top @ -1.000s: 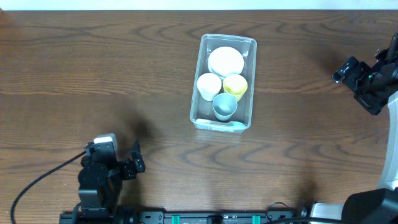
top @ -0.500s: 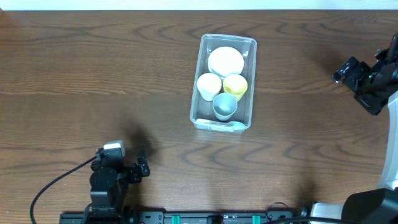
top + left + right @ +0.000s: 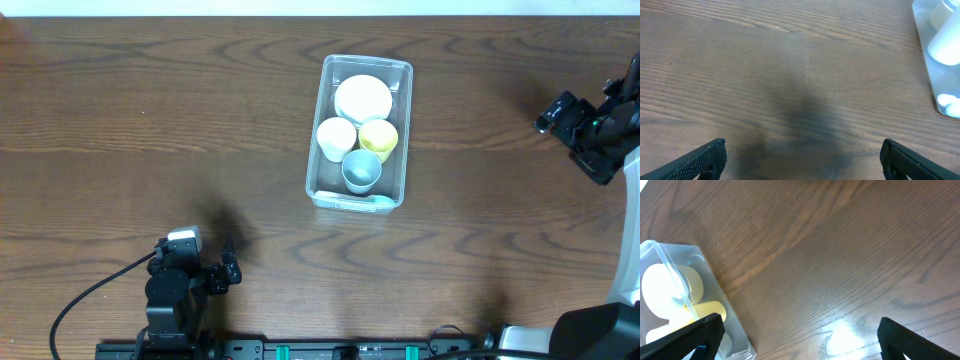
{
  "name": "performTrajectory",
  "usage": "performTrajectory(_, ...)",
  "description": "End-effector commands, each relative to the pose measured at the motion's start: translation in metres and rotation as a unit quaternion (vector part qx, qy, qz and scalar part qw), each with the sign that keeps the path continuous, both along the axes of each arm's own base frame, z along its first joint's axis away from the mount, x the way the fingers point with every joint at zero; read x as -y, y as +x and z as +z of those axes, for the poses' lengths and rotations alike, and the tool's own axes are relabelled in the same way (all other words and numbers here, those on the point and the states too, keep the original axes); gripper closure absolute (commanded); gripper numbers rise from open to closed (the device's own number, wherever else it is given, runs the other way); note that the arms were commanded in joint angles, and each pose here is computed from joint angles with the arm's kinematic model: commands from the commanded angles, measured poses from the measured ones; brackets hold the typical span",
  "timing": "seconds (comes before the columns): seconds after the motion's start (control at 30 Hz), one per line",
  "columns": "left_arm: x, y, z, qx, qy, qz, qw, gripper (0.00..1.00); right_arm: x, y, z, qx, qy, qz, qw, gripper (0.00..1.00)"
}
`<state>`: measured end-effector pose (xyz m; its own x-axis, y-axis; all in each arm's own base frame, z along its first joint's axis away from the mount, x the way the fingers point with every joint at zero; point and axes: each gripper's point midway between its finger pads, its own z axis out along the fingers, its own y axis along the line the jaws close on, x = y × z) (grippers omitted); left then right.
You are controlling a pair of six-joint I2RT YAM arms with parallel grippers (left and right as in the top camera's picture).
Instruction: Pack container
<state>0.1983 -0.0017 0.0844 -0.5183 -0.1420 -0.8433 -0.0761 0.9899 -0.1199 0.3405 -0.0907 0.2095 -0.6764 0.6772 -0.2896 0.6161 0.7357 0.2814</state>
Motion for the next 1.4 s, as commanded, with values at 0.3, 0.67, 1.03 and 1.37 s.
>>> performTrajectory(0.3, -0.001, 0.001, -0.002, 0.001, 0.006, 0.0, 1.0, 0.02, 0.0, -0.001, 0.0, 0.001, 0.002, -0.001, 1.0, 0.01)
performTrajectory(0.67, -0.001, 0.001, -0.002, 0.001, 0.006, 0.0, 1.0, 0.02, -0.011, -0.01, 0.014, 0.022, -0.005, 0.011, 1.0, 0.01)
performTrajectory(1.03, -0.001, 0.001, -0.002, 0.001, 0.006, 0.0, 1.0, 0.02, -0.074, -0.052, 0.043, 0.203, -0.166, 0.144, 0.954, 0.01)
performTrajectory(1.37, -0.001, 0.001, -0.002, 0.001, 0.006, 0.0, 1.0, 0.02, -0.105, -0.105, -0.038, 0.303, -0.207, 0.271, 0.89, 0.01)
